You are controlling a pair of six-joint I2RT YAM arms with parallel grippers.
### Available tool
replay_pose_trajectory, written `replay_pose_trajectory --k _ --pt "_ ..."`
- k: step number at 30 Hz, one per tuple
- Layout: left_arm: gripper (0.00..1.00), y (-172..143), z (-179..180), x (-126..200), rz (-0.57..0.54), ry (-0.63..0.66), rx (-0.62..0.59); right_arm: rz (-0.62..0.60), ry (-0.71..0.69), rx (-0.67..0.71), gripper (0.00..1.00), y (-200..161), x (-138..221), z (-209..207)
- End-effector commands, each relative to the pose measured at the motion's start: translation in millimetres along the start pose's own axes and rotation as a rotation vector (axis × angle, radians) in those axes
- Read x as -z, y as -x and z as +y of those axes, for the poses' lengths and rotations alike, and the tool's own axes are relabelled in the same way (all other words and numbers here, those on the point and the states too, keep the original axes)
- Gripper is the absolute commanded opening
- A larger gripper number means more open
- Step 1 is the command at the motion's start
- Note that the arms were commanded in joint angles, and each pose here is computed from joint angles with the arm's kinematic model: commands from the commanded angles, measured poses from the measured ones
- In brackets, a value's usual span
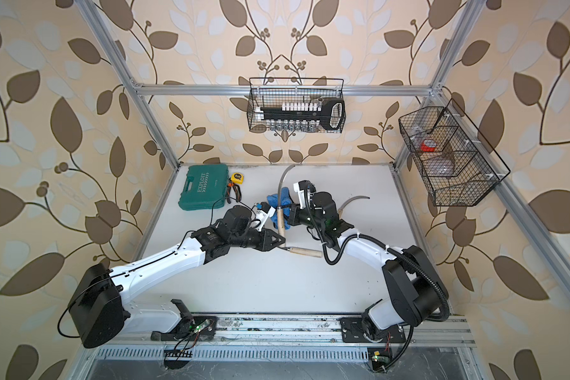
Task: Wipe small sickles with rags
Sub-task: Wipe the small sickle.
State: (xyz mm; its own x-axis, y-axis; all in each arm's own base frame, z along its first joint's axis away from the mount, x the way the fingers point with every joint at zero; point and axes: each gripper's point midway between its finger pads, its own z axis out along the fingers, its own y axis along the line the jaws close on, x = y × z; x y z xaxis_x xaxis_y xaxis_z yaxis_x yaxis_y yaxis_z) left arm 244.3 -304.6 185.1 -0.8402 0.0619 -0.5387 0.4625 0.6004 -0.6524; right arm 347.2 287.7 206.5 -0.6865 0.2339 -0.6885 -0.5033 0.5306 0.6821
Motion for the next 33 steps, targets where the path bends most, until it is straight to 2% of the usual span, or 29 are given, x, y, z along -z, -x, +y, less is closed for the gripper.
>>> replay_pose_trajectory --k 1,4,8,12,18,23,33 --pt "0.00 13 -5 9 -0.061 0.016 -0.034 0.033 0.063 0.002 0.00 -23 9 9" --pt "0.00 13 -1 11 -0.063 0.041 -0.031 0.050 0.058 -0.010 0.00 -40 17 5" --pt "0.00 13 4 12 -0.070 0.068 -0.034 0.035 0.026 -0.001 0.00 -43 28 1" --pt "0.00 5 5 8 -0.047 0.070 -0.024 -0.001 0.002 -0.021 0.00 -29 38 -4" --pt "0.00 -7 2 3 -0.019 0.042 -0.024 -0.049 0.065 -0.081 0.00 12 45 -13" --pt "0.00 -13 -6 -3 0.007 -0.017 -0.020 -0.033 0.235 -0.090 0.00 33 37 0" --pt "0.00 -8 -5 -6 0.009 -0.005 -0.022 0.017 0.298 -0.143 0.00 34 8 -12"
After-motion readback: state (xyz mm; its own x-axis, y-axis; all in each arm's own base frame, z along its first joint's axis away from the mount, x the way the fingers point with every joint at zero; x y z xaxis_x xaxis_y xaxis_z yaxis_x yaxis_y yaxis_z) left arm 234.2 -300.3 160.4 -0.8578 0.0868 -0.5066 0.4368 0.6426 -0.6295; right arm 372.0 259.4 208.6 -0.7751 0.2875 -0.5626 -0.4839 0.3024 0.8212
